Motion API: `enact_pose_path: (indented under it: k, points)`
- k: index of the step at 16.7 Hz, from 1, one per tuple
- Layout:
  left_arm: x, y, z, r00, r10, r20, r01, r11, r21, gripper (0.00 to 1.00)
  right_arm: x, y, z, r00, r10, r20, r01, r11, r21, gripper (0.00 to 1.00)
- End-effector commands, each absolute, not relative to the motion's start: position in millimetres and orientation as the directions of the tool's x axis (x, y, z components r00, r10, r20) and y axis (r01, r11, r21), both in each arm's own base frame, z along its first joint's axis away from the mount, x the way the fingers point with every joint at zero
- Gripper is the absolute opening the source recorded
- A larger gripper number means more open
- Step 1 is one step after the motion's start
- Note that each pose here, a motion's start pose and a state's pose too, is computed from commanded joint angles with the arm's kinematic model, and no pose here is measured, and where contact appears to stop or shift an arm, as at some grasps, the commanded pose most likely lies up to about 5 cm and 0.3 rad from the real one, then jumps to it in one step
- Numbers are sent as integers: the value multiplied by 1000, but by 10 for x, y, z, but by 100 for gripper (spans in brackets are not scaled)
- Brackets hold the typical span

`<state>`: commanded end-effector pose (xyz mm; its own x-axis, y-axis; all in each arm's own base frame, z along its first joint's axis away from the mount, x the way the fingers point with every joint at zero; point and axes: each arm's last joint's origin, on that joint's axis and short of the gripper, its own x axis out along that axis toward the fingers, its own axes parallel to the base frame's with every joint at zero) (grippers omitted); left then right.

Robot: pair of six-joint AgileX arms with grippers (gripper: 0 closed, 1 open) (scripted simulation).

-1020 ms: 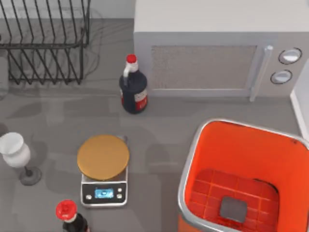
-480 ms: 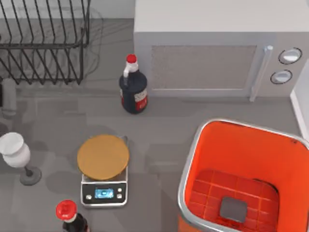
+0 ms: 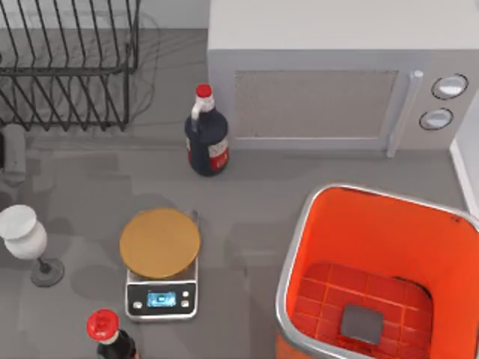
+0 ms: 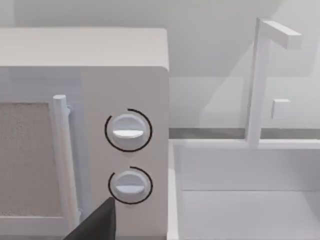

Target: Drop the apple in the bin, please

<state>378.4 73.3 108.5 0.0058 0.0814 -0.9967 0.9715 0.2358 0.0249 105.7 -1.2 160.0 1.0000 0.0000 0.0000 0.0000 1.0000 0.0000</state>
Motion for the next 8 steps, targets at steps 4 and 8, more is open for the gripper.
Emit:
enact_pose_path:
  k: [4,8]
  points:
    - [3784,733,1085,6,81,-997,971,236,25,47,1057,-12,1600,1000,0,0,0,1000,0,100]
    - [3784,733,1085,6,81,-997,971,236,25,17,1057,-12,1600,1000,0,0,0,1000,0,100]
